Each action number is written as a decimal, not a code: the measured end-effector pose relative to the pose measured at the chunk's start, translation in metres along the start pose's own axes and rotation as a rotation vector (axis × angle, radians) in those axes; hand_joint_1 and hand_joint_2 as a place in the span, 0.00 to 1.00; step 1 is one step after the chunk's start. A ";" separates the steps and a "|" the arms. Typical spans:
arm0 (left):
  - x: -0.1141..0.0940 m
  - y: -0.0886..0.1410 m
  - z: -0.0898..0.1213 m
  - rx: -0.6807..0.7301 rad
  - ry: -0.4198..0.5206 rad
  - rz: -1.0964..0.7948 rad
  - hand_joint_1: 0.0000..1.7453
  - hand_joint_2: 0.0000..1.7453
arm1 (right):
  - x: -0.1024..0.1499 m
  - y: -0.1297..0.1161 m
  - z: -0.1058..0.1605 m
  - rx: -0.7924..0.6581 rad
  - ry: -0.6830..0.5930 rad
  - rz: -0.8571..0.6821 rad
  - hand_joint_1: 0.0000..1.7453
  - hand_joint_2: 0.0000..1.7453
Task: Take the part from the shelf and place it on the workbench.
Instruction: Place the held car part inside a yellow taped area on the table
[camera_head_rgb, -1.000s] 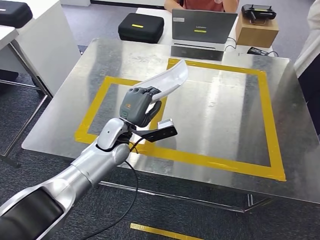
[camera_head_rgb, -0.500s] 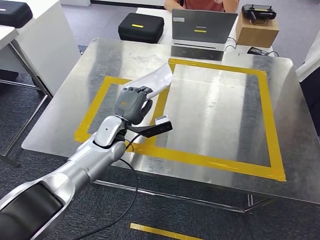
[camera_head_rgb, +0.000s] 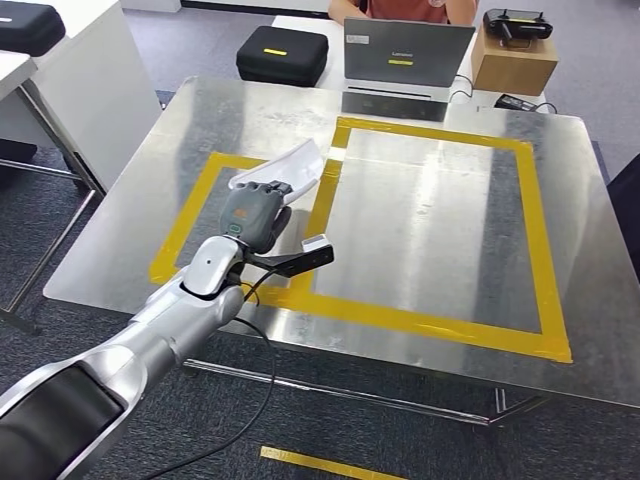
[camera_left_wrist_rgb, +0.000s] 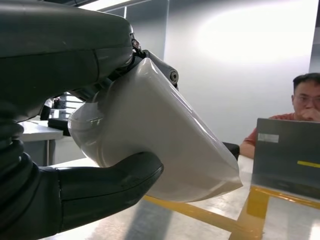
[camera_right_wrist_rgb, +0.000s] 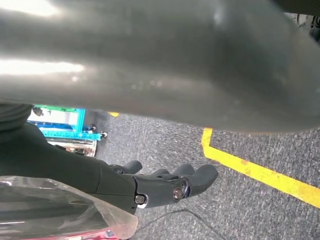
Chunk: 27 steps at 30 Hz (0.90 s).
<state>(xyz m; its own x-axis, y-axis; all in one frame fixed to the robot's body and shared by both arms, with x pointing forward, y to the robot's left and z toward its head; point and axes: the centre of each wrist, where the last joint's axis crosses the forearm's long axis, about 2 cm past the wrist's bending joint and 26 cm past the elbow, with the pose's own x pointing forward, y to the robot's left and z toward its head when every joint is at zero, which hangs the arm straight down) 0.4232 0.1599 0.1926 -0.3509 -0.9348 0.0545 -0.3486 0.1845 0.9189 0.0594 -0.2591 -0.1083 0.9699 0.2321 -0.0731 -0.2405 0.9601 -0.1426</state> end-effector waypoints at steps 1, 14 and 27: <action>-0.001 -0.001 0.001 -0.006 0.003 -0.006 1.00 1.00 | 0.000 0.000 0.000 0.000 0.000 0.001 0.00 0.00; -0.009 -0.008 0.003 -0.075 0.039 -0.081 1.00 1.00 | 0.000 0.000 0.000 -0.003 0.000 0.010 0.00 0.00; -0.012 -0.011 0.004 -0.092 0.044 -0.108 1.00 1.00 | 0.000 0.000 0.000 -0.004 0.000 0.011 0.00 0.00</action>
<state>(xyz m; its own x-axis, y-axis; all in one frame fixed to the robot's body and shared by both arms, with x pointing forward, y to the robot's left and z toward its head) 0.4277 0.1700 0.1804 -0.2769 -0.9604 -0.0313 -0.3004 0.0555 0.9522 0.0592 -0.2591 -0.1083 0.9672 0.2430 -0.0746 -0.2516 0.9569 -0.1453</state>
